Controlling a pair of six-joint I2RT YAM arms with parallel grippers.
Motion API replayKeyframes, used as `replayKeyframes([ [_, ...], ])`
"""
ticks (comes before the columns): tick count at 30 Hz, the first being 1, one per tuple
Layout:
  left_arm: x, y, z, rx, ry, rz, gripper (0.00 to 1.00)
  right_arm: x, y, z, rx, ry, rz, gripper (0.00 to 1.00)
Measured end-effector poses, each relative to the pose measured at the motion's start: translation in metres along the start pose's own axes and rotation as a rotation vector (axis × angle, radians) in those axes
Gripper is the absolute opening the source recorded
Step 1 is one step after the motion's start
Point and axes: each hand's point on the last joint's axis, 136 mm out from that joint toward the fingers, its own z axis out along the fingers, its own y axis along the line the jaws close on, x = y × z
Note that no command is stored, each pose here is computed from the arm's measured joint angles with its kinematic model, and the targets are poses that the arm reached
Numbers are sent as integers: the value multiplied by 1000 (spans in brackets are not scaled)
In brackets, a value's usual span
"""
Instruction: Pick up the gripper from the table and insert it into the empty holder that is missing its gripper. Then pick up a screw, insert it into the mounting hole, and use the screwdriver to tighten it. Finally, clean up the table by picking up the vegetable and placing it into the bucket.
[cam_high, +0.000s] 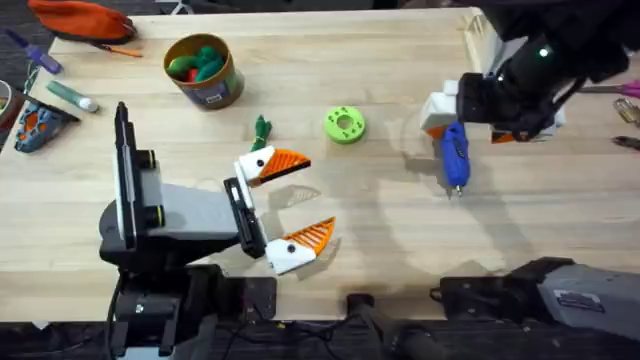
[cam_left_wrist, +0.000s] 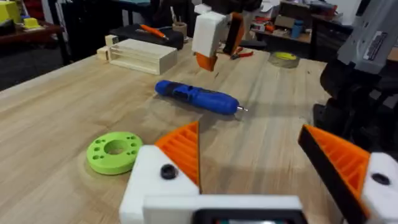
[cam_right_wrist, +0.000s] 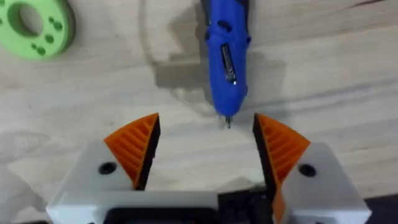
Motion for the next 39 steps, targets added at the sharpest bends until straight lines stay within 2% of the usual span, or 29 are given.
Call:
replayKeyframes([
  [5, 0, 0, 0, 0, 0, 0, 985, -13, -19, 2, -17, -58, 67, 928],
  [11, 0, 0, 0, 0, 0, 0, 985, -22, -31, 6, -9, -72, 41, 931],
  [39, 0, 0, 0, 0, 0, 0, 985, -24, -32, 7, -9, -79, 17, 933],
])
